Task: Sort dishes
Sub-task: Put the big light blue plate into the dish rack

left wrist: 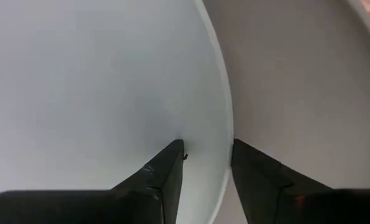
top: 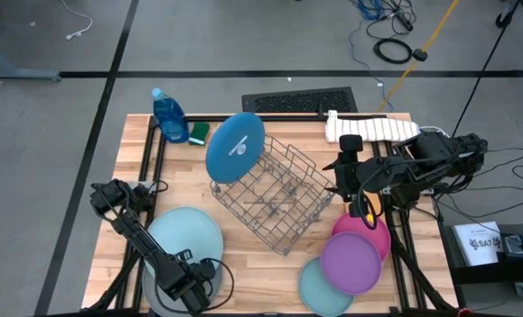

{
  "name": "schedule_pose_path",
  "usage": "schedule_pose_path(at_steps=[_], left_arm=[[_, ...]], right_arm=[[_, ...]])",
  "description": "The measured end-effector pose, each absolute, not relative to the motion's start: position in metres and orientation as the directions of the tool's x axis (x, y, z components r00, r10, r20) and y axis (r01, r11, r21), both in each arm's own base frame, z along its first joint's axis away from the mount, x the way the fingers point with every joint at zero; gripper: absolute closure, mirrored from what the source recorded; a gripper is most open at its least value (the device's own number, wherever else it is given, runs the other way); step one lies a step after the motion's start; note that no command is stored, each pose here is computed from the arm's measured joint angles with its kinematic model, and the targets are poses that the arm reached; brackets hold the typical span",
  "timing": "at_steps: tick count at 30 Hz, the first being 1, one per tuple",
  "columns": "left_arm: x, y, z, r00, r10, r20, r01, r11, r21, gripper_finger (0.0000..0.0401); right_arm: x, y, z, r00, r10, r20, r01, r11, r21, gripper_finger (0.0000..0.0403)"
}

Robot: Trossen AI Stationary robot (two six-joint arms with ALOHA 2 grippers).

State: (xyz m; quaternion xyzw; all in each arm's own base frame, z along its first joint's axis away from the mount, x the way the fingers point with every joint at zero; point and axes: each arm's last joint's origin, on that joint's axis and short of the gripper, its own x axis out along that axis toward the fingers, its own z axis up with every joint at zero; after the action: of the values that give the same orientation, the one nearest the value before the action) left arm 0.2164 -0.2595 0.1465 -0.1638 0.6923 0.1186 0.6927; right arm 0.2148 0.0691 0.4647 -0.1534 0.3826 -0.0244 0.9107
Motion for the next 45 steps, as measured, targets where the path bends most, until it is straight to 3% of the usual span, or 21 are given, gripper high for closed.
schedule_pose_path(at_steps=[3,11,20,25,33,39,45], left_arm=[[0.217,-0.261,0.150,-0.001,-0.061,-0.998,-0.391,0.919,-0.055,0.0290],[0.226,-0.266,0.177,0.006,-0.045,-0.999,-0.341,0.939,-0.044,0.0394],[0.236,-0.262,0.218,0.022,-0.016,-1.000,-0.302,0.953,-0.022,0.0386],[0.232,-0.247,0.254,0.138,0.133,-0.982,-0.313,0.946,0.084,0.0386],[0.232,-0.238,0.271,0.217,0.129,-0.968,-0.327,0.944,0.053,0.0398],[0.230,-0.246,0.246,0.174,0.160,-0.972,-0.306,0.947,0.101,0.0357],[0.229,-0.259,0.218,0.092,0.146,-0.985,-0.248,0.961,0.120,0.0253]], right_arm=[[0.215,0.069,0.465,0.707,-0.161,-0.688,-0.072,0.952,-0.297,0.0186],[0.215,0.069,0.465,0.712,-0.160,-0.684,-0.071,0.953,-0.296,0.0186],[0.216,0.070,0.466,0.717,-0.157,-0.679,-0.071,0.953,-0.295,0.0186],[0.216,0.070,0.466,0.717,-0.157,-0.679,-0.069,0.953,-0.294,0.0186],[0.216,0.070,0.466,0.717,-0.157,-0.679,-0.066,0.955,-0.291,0.0186],[0.216,0.070,0.466,0.717,-0.157,-0.679,-0.073,0.952,-0.298,0.0186],[0.217,0.070,0.465,0.714,-0.158,-0.682,-0.082,0.948,-0.306,0.0186]])
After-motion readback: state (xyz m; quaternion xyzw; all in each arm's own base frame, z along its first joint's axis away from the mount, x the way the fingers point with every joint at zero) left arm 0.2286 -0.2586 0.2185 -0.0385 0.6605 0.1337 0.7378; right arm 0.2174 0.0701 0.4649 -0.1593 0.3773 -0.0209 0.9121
